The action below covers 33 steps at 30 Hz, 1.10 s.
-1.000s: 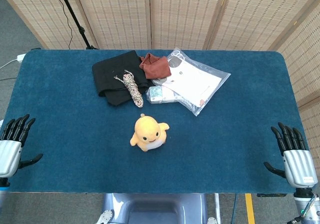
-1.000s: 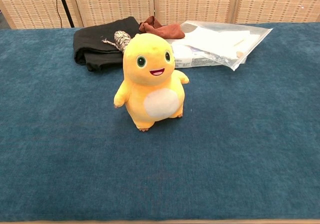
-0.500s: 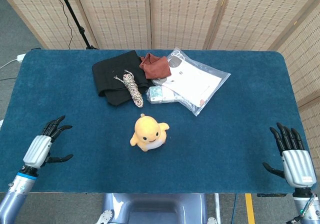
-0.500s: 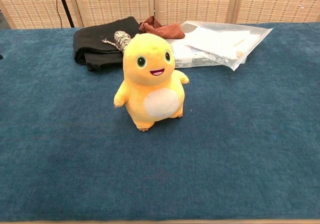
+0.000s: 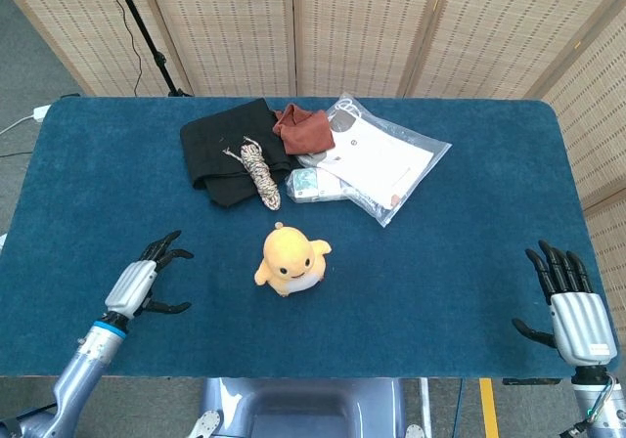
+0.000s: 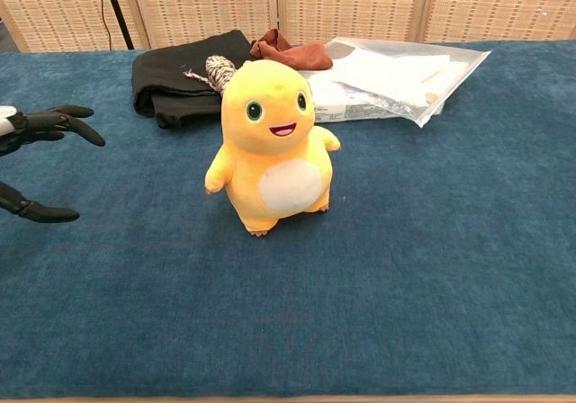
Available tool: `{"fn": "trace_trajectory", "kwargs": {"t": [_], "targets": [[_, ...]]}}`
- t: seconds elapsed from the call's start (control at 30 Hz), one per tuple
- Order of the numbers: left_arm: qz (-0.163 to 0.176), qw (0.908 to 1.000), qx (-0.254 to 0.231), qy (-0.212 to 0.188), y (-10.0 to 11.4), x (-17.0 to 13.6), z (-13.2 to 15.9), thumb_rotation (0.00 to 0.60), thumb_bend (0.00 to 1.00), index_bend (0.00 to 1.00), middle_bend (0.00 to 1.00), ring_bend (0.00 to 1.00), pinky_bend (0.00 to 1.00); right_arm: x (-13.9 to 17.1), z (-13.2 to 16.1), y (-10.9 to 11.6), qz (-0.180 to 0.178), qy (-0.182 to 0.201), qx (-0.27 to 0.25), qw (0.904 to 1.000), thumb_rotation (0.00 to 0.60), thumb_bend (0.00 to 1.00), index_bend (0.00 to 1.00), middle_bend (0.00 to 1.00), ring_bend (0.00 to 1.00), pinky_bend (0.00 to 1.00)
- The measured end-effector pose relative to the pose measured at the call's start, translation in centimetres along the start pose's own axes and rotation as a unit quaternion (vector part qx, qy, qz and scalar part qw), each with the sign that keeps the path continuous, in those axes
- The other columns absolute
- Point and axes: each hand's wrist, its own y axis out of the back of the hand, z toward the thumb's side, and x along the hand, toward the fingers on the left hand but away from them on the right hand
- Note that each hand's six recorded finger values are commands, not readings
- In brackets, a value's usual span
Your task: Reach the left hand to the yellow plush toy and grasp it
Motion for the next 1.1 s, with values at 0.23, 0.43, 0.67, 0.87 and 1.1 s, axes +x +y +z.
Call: {"fn": "trace_trajectory", "kwargs": {"t": [0.23, 0.43, 0.67, 0.87, 1.1], "targets": [[-0.002, 0.9998, -0.019, 0.003, -1.0, 2.3, 2.7, 0.6, 0.08, 0.35, 0.0, 0.0, 0.0, -0.1, -0.1, -0.2, 0.006, -0.001, -0.002, 1.0, 0.6, 0.0, 0.0, 0.0, 0.0, 0.0], [-0.013, 0.9999, 0.002, 0.007, -2.0, 3.9, 4.6, 0.6, 0.08, 0.38, 0.0, 0.0, 0.0, -0.2, -0.1, -0.3, 0.008, -0.002, -0.005, 1.0, 0.6, 0.0, 0.0, 0.0, 0.0, 0.0], [-0.03, 0.9988, 0.034, 0.022, -3.0, 5.4, 6.1, 0.6, 0.08, 0.42, 0.0, 0.0, 0.0, -0.2, -0.2, -0.3, 0.01, -0.003, -0.009, 0.9999, 0.6, 0.0, 0.0, 0.0, 0.0, 0.0], [-0.042, 0.9977, 0.036, 0.039, -3.7, 6.3, 7.5, 0.6, 0.08, 0.42, 0.0, 0.0, 0.0, -0.2, -0.2, -0.2, 0.01, -0.004, -0.011, 0.9999, 0.6, 0.0, 0.0, 0.0, 0.0, 0.0], [-0.054, 0.9972, 0.022, 0.046, -4.7, 6.8, 8.8, 0.6, 0.1, 0.43, 0.0, 0.0, 0.0, -0.3, -0.3, -0.4, 0.015, -0.005, -0.012, 0.9998, 0.6, 0.0, 0.0, 0.0, 0.0, 0.0]]}}
